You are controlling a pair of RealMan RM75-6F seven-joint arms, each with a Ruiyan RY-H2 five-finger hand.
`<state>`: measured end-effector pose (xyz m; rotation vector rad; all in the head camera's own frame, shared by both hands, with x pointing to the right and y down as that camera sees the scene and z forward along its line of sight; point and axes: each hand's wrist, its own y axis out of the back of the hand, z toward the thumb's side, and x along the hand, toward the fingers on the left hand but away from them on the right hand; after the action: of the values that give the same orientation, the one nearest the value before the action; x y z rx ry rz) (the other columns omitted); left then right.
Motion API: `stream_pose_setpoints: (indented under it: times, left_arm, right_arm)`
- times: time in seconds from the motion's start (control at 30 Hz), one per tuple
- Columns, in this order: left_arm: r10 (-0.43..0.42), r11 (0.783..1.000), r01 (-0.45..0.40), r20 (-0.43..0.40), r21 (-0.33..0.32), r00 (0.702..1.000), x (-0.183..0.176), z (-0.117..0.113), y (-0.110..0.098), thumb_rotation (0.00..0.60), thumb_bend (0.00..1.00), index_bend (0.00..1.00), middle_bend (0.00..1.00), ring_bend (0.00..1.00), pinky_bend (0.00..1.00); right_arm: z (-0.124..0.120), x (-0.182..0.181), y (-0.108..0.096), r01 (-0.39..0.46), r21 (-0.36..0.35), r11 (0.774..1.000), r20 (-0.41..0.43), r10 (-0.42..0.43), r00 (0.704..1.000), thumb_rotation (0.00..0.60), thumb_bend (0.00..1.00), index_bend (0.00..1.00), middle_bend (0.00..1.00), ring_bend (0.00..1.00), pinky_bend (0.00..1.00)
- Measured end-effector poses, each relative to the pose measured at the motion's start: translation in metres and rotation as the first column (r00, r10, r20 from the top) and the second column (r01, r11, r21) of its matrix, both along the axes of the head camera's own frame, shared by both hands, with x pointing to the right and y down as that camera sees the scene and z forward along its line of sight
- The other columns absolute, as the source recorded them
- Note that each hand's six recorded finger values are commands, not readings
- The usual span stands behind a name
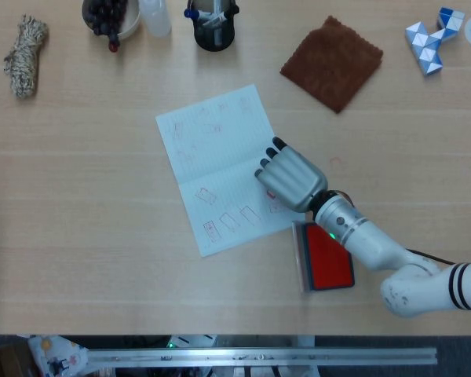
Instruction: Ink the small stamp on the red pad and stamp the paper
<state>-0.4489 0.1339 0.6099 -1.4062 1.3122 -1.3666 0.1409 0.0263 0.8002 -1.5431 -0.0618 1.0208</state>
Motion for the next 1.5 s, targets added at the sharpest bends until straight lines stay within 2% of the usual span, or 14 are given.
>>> stream_pose_setpoints:
  times: [0.63,0.87,1.07,1.23,1.5]
  left_arm:
    - [-0.003,1.000,0.003,0.002,-0.002,1.000,0.000,0.000,0.001,0.600,0.20,0.16,0.10,0.15,0.15]
    - [0.004,1.000,-0.004,-0.001,0.006,1.000,0.002,-0.002,-0.001,0.600,0.20,0.16,0.10,0.15,0.15]
    - [0.015,1.000,-0.015,-0.002,0.005,1.000,0.006,-0.002,-0.001,0.600,0.20,0.16,0.10,0.15,0.15]
    - [0.024,1.000,-0.024,-0.005,0.003,1.000,0.010,-0.001,-0.002,0.600,0.20,0.16,0.10,0.15,0.15]
    - [0.028,1.000,-0.028,-0.008,-0.007,1.000,0.012,0.002,0.000,0.600,0.20,0.16,0.10,0.15,0.15]
  right_arm:
    - [0.002,0.000,-0.001,-0.008,-0.007,1.000,0.004,0.008,1.000,0.600,0.37,0.73,0.51,0.33,0.23]
    - [-0.014,0.005,-0.005,-0.032,-0.012,0.999,0.051,0.032,0.998,0.600,0.37,0.73,0.51,0.33,0.23]
    - [-0.040,0.027,-0.022,-0.085,0.014,0.996,0.092,0.083,0.992,0.600,0.37,0.73,0.51,0.33,0.23]
    - [-0.053,0.053,-0.039,-0.135,0.048,0.990,0.084,0.131,0.988,0.600,0.37,0.73,0.51,0.33,0.23]
    - [-0.041,0.085,-0.046,-0.151,0.065,0.986,0.005,0.151,0.988,0.600,0.37,0.73,0.49,0.34,0.23]
